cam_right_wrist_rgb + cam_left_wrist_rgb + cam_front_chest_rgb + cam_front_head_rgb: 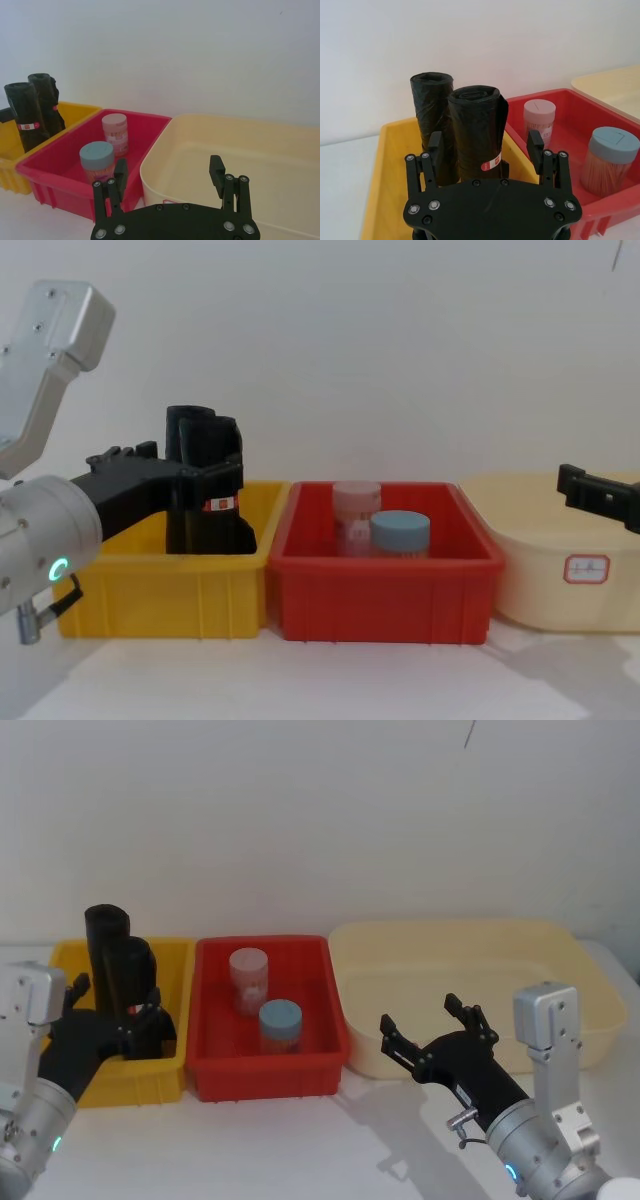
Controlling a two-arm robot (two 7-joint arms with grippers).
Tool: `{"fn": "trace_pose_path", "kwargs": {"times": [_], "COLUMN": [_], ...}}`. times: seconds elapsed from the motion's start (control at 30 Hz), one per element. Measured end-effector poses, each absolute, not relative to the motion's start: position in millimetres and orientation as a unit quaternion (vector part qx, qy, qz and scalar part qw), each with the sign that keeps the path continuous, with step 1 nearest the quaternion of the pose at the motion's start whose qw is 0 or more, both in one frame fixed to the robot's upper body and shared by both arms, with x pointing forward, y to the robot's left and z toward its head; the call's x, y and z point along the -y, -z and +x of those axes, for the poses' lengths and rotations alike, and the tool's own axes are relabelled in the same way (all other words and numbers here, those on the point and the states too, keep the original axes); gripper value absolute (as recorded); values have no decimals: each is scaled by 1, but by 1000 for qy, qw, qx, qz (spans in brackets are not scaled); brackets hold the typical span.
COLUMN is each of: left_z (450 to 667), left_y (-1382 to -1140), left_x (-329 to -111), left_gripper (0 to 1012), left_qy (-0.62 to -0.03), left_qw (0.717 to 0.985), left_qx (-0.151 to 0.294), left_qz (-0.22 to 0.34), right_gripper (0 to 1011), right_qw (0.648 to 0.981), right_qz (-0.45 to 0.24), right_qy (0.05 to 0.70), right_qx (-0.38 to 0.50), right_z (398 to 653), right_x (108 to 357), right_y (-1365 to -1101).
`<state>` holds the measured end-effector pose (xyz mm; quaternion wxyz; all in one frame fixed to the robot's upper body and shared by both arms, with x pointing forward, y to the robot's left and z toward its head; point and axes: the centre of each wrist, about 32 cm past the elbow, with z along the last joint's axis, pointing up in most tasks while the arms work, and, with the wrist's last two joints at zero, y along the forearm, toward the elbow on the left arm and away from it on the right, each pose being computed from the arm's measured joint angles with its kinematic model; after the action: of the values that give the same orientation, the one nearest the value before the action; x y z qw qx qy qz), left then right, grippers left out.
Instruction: Pick up the garbage bag with the one hand and transfer it to the other hand.
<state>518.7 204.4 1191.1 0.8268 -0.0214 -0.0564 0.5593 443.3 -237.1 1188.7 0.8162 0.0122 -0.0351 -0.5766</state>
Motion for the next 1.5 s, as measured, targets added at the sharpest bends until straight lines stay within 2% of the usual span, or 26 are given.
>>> {"fn": "trace_pose_path", "kwargs": {"times": [0.57,0.73,1.13,1.5], "left_z": [549,557,569,571], "left_y": [-1181,-1179,-1179,-1188], "left_x": [-206,-206,-207,-206], "left_gripper": [999,917,579,497], "left_qy": [-543,-539,-529,-521], "left_qw": [838,840,847,851], "left_qx": [43,39,38,48], "left_qz": [-34,-35,-38,-38], "right_gripper": [1000,1000,1000,1000], "right_qw": [816,816,816,816], "right_qz": [12,12,12,12], "right_qy": [577,577,577,577], "right_qx": [35,35,35,35], "right_z": [443,443,443,443], "right_x": [237,237,237,237], "right_y": [-1189,-1189,-1189,-1189]}}
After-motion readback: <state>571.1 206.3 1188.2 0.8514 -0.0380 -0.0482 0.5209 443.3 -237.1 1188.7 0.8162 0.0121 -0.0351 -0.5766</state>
